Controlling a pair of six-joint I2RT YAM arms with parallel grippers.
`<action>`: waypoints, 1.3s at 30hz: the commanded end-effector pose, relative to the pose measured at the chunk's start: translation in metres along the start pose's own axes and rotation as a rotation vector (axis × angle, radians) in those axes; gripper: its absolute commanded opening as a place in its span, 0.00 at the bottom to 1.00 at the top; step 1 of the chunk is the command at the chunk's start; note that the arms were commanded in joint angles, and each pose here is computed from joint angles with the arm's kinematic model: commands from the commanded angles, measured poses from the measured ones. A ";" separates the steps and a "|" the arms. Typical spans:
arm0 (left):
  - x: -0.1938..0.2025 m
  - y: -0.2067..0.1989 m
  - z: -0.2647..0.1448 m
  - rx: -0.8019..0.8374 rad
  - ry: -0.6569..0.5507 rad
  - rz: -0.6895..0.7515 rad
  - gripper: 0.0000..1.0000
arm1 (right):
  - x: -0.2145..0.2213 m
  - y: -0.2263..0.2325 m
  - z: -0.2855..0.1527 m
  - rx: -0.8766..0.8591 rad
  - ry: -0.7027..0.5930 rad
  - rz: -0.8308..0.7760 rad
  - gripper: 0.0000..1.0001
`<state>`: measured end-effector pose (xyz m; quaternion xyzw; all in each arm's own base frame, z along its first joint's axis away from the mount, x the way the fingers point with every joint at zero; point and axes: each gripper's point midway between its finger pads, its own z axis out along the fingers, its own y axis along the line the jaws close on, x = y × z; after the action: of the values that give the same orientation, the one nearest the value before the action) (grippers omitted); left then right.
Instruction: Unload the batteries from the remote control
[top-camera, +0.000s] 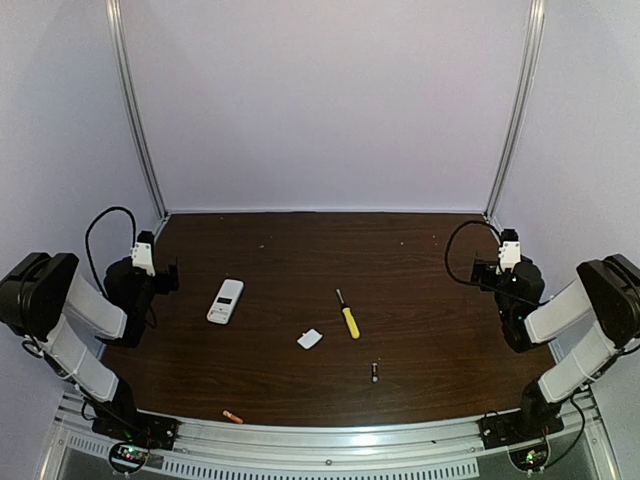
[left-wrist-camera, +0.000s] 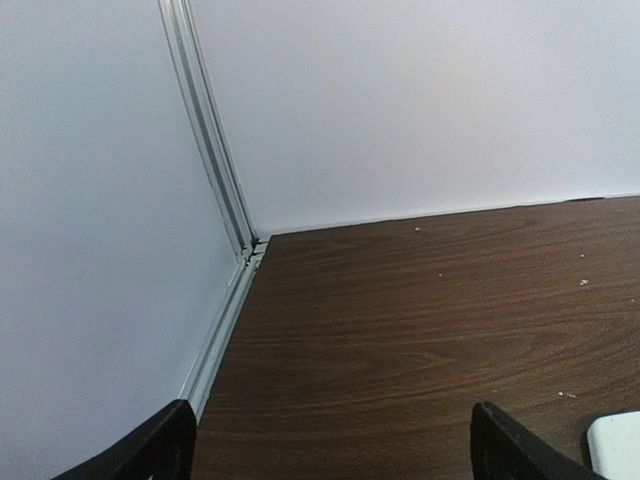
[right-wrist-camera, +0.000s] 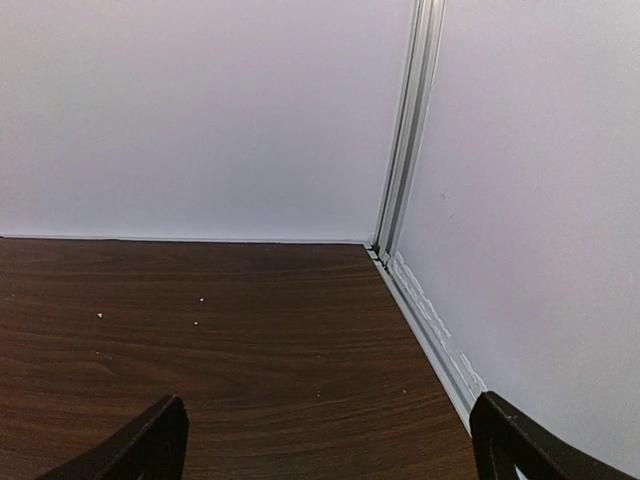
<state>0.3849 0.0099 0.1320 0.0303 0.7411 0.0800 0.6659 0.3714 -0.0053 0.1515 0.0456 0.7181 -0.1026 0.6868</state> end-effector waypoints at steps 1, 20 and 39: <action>-0.008 -0.001 0.003 0.019 -0.025 -0.014 0.97 | 0.007 0.003 0.013 -0.064 0.025 0.041 1.00; -0.009 0.000 0.002 0.013 -0.032 -0.014 0.98 | 0.008 -0.002 0.014 -0.037 0.027 0.052 1.00; -0.008 0.000 0.002 0.014 -0.031 -0.015 0.97 | 0.009 -0.002 0.014 -0.038 0.030 0.049 1.00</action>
<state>0.3849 0.0076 0.1311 0.0339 0.7423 0.0741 0.6651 0.3810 -0.0101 0.1396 0.0475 0.7323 -0.0765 0.6751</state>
